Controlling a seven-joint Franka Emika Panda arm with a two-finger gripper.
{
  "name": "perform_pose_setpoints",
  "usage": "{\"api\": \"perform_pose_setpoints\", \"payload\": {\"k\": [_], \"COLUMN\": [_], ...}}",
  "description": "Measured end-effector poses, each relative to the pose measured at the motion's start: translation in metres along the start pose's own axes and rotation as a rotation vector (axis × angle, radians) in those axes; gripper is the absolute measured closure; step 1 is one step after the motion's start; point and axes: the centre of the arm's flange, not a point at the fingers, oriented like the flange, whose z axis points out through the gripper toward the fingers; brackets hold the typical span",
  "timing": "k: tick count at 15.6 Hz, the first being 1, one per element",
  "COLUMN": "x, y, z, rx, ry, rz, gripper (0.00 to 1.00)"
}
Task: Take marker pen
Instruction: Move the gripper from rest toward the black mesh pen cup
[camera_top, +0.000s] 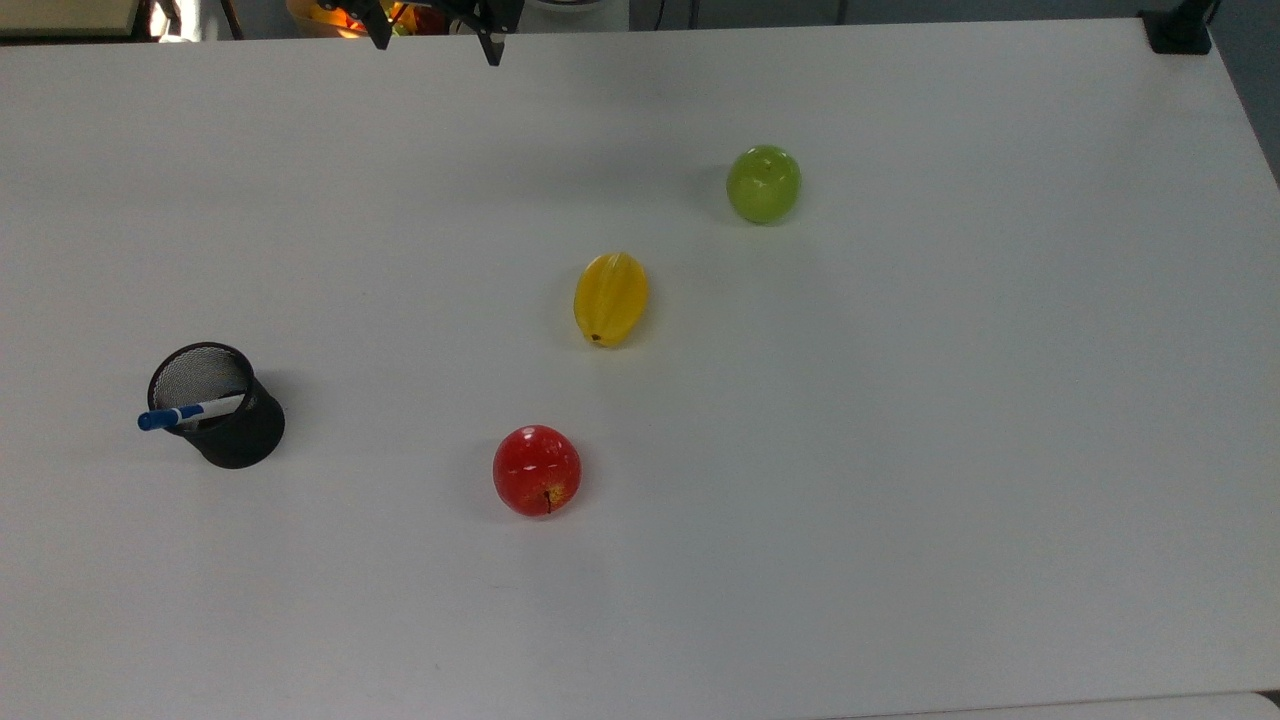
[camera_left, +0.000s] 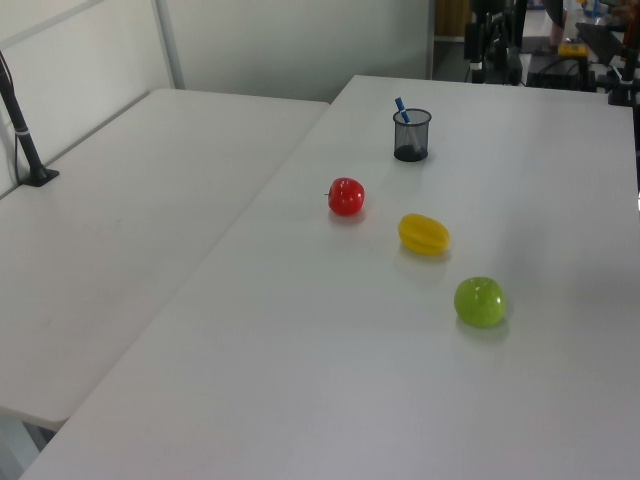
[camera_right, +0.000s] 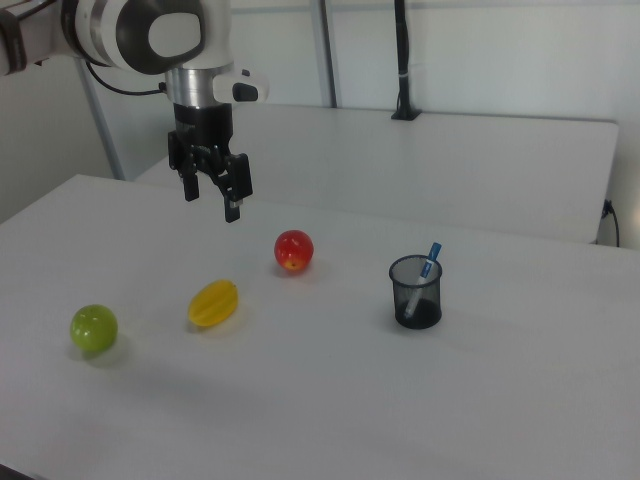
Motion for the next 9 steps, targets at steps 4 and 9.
{"api": "perform_pose_setpoints", "payload": {"k": [4,9], "x": [-0.0102,-0.0089], "y": [-0.0030,0.0013], "z": [-0.0105,-0.0129], "rx": [0.002,0.064], "ry": [0.017,0.027], "rz": [-0.008,0.006], "gripper": [0.00,0.00]}}
